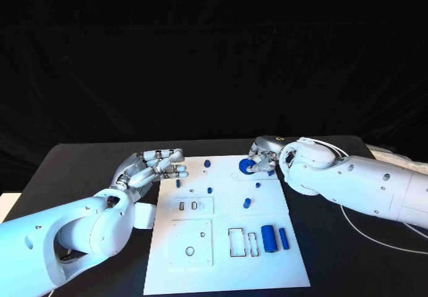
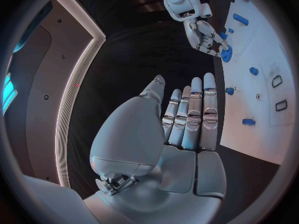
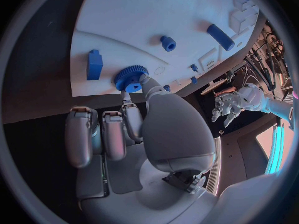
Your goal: Assemble the parts on the task board
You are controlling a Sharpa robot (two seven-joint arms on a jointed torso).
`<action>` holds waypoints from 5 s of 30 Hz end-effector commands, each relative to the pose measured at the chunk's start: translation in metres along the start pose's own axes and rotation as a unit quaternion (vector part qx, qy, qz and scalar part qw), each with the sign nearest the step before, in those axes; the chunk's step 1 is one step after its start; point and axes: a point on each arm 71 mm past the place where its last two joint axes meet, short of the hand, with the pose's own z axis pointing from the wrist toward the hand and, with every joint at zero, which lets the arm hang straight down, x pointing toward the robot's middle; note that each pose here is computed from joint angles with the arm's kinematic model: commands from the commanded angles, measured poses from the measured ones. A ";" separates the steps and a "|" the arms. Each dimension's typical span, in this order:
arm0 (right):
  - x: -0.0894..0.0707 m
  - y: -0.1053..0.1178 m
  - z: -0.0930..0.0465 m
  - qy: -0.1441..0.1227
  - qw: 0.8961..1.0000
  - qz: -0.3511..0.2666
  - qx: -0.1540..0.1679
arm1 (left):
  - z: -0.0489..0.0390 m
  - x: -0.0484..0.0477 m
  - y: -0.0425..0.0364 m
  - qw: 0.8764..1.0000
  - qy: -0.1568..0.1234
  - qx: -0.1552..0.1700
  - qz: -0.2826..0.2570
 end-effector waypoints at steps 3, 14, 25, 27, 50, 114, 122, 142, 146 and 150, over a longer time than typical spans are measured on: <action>0.005 0.004 0.000 0.001 0.999 -0.041 0.004 | 0.0005 0.0023 -0.0008 1.000 0.008 0.002 -0.005; -0.003 0.041 -0.011 -0.082 0.995 -0.043 -0.029 | 0.0015 0.0032 -0.0003 1.000 0.010 0.002 -0.005; 0.006 0.083 -0.005 -0.085 0.993 -0.028 -0.071 | 0.0016 0.0035 -0.0001 1.000 0.010 0.001 -0.006; 0.012 0.089 -0.003 -0.080 0.994 -0.027 -0.075 | 0.0016 0.0036 -0.0001 1.000 0.010 0.001 -0.006; 0.040 0.121 0.006 -0.061 0.994 -0.014 -0.095 | 0.0020 0.0033 0.0000 1.000 0.011 0.001 -0.006; 0.038 0.143 0.018 -0.073 0.992 -0.005 -0.107 | 0.0040 -0.0038 0.0006 1.000 0.003 0.003 -0.002; 0.040 0.142 0.021 -0.065 0.993 -0.008 -0.103 | 0.0039 -0.0037 0.0006 1.000 0.003 0.002 -0.002; 0.046 0.134 0.024 -0.010 0.997 0.005 -0.082 | 0.0038 -0.0035 0.0008 1.000 0.004 0.000 -0.003; 0.045 0.130 0.025 -0.014 0.997 0.013 -0.076 | 0.0039 -0.0039 0.0009 1.000 0.003 0.000 -0.002; 0.038 0.126 0.019 -0.051 0.994 0.035 -0.086 | 0.0039 -0.0042 0.0009 1.000 0.003 0.000 -0.002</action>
